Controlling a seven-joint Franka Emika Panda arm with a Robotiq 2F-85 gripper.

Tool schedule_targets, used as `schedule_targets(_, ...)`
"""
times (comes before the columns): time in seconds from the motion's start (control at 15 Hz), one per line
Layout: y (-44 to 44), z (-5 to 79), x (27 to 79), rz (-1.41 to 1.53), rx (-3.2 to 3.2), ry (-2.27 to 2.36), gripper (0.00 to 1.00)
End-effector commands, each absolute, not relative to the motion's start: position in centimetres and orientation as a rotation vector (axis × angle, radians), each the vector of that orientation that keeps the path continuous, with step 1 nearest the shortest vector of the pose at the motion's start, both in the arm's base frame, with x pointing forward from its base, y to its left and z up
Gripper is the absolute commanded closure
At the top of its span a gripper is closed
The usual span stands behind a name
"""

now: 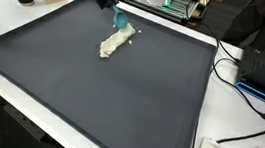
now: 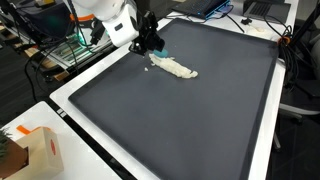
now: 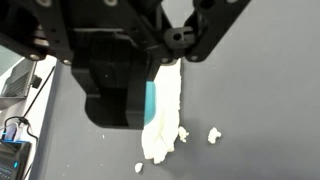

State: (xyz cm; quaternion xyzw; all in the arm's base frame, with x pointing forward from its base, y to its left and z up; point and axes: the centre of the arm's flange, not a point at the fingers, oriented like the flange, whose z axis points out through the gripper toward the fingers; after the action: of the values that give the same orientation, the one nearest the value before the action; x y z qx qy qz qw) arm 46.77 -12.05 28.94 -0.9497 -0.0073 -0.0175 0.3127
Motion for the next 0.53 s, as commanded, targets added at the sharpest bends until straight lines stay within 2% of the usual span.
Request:
schedule_targets(0.0, -10.0, 32.1, 46.4, 0.005, -2.621, 0.028, 0.75)
schedule_targets(0.47, -7.1, 36.3, 47.1, 0.104, -2.804, 0.092, 0.75)
